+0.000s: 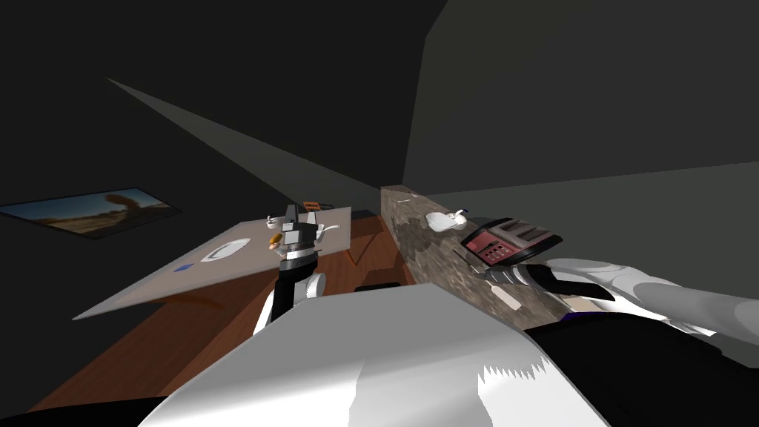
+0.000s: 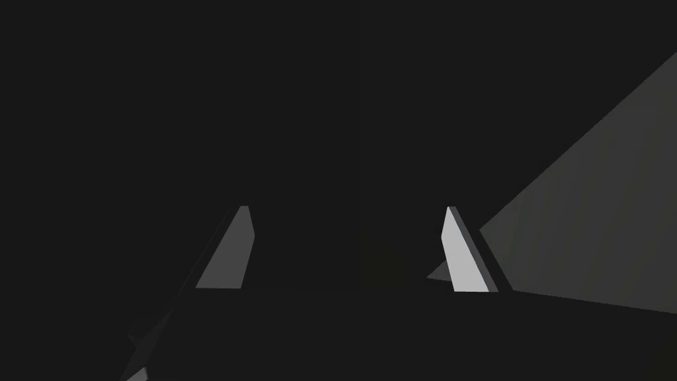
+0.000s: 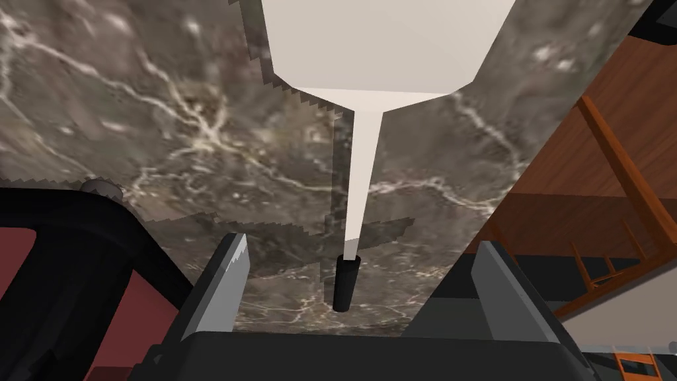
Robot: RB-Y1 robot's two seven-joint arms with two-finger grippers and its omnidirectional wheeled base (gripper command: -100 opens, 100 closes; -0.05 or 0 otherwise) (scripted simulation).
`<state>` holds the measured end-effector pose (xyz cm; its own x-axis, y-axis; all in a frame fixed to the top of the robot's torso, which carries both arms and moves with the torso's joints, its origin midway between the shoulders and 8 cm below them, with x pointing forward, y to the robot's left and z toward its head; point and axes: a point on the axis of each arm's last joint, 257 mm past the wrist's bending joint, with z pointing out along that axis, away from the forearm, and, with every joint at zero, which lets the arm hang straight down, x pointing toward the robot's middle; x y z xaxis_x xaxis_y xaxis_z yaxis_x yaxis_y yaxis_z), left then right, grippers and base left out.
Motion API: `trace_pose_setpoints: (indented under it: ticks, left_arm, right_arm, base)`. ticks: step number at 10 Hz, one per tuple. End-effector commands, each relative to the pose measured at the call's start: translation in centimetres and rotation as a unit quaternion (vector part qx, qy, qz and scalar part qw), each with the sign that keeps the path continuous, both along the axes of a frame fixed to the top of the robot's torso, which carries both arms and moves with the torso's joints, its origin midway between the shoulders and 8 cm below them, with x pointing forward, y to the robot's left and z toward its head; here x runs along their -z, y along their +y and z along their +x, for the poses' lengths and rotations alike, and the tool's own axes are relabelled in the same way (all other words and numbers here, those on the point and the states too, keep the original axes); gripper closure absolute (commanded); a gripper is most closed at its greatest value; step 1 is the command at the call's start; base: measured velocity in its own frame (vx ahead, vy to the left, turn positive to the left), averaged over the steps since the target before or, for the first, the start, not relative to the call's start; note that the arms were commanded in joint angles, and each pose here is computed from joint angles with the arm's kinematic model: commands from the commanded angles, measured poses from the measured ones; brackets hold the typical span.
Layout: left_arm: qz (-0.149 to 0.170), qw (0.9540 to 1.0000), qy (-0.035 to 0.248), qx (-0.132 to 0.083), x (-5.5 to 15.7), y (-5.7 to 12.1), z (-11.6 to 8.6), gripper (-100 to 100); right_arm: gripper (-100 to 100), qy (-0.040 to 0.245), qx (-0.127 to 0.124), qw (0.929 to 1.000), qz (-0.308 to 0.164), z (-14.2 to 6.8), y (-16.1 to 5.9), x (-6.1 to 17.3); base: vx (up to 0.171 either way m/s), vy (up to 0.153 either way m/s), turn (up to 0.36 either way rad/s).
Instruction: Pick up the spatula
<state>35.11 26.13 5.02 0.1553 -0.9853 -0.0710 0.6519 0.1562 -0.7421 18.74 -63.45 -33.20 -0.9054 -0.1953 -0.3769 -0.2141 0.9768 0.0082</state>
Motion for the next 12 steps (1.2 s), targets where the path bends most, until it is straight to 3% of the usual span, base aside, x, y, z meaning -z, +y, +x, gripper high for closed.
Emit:
trace_pose_setpoints:
  ticks: [1, 3, 4, 5, 7, 8, 9, 12]
  left_arm:
    - [0.0, 1.0, 0.0, 0.0, 0.0, 0.0, 0.0, 0]
    - [0.0, 1.0, 0.0, 0.0, 0.0, 0.0, 0.0, 0]
    - [0.0, 1.0, 0.0, 0.0, 0.0, 0.0, 0.0, 0]
    - [0.0, 1.0, 0.0, 0.0, 0.0, 0.0, 0.0, 0]
    - [0.0, 1.0, 0.0, 0.0, 0.0, 0.0, 0.0, 0]
    - [0.0, 1.0, 0.0, 0.0, 0.0, 0.0, 0.0, 0]
    - [0.0, 1.0, 0.0, 0.0, 0.0, 0.0, 0.0, 0]
    - [0.0, 1.0, 0.0, 0.0, 0.0, 0.0, 0.0, 0]
  right_arm:
    - [-100, 0.028, 0.012, 0.9995, -0.013, -2.7, -1.2, 0.3]
    - [-100, 0.027, 0.011, 0.9995, -0.012, -2.4, -1.1, 0.2]
    - [0, 0.028, 0.012, 0.9995, -0.013, -2.4, -1.2, 0.2]
    - [-100, 0.028, 0.016, 0.9994, -0.012, -3.0, -1.1, 1.2]
    - [-100, 0.029, 0.022, 0.9993, -0.012, -3.9, -0.9, 2.7]
    - [-100, 0.029, 0.02, 0.9993, -0.011, -3.5, -1.0, 2.4]
    - [100, 0.029, 0.02, 0.9993, -0.012, -3.6, -1.0, 2.5]
    - [100, 0.029, 0.021, 0.9993, -0.011, -3.6, -1.0, 2.4]
  base:
    - [0.029, 0.024, 0.062]
    - [0.017, 0.013, 0.024]
    - [0.0, 0.0, 0.0]
    - [0.022, -0.005, 0.06]
    - [0.039, -0.016, 0.081]
    - [0.019, -0.01, 0.013]
    - [0.0, 0.0, 0.0]
    - [0.0, 0.0, 0.0]
